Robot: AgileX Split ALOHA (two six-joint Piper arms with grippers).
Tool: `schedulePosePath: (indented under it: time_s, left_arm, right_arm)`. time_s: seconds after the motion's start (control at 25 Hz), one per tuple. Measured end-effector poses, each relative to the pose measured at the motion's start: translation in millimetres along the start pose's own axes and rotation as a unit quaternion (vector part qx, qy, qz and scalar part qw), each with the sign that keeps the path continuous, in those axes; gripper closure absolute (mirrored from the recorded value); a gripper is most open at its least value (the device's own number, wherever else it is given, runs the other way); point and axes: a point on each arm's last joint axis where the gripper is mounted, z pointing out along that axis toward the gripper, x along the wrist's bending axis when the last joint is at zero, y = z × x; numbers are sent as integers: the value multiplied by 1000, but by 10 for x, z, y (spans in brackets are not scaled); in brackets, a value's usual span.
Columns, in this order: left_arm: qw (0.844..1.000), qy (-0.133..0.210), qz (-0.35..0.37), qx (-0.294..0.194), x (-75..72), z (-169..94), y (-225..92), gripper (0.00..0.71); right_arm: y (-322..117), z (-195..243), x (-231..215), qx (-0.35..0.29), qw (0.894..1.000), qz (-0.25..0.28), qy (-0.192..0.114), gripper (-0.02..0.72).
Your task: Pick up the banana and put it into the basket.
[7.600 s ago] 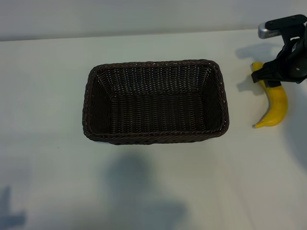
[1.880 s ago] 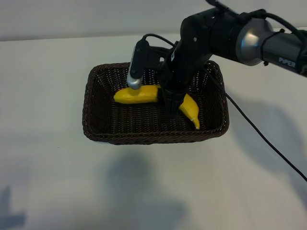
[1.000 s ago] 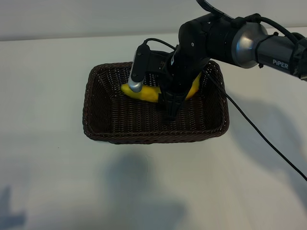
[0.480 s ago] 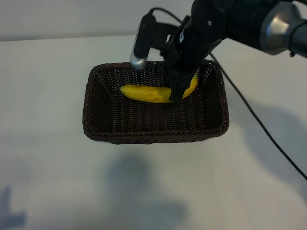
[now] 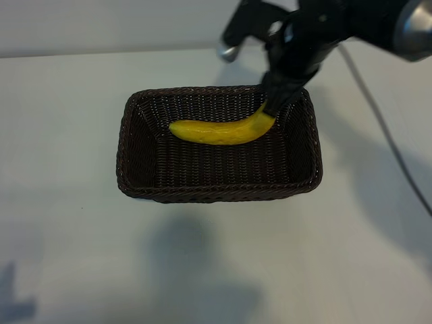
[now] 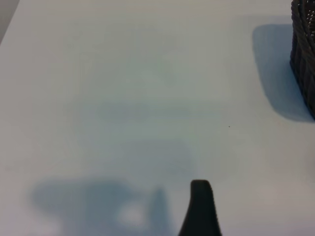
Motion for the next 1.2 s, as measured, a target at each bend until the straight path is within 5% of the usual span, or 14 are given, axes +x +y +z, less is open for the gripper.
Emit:
schedulePosePath:
  time_s: [0.2, 0.32, 0.68, 0.84, 1.2]
  left_arm:
    - [1000, 0, 0, 0, 0, 0, 0, 127]
    - [1000, 0, 0, 0, 0, 0, 0, 127]
    - [1000, 0, 0, 0, 0, 0, 0, 127]
    - [1000, 0, 0, 0, 0, 0, 0, 127]
    - [1000, 0, 0, 0, 0, 0, 0, 127]
  right_arm:
    - [-340, -39, -476, 24, 996, 85, -30, 167]
    - [-609, -49, -778, 37, 984, 166, -47, 167]
    - [-1456, -139, -1383, 98, 906, 403, -83, 176]
    - [-1631, -171, -1446, 121, 890, 432, -81, 175]
    - [-1670, -453, -1376, 143, 880, 449, -65, 176]
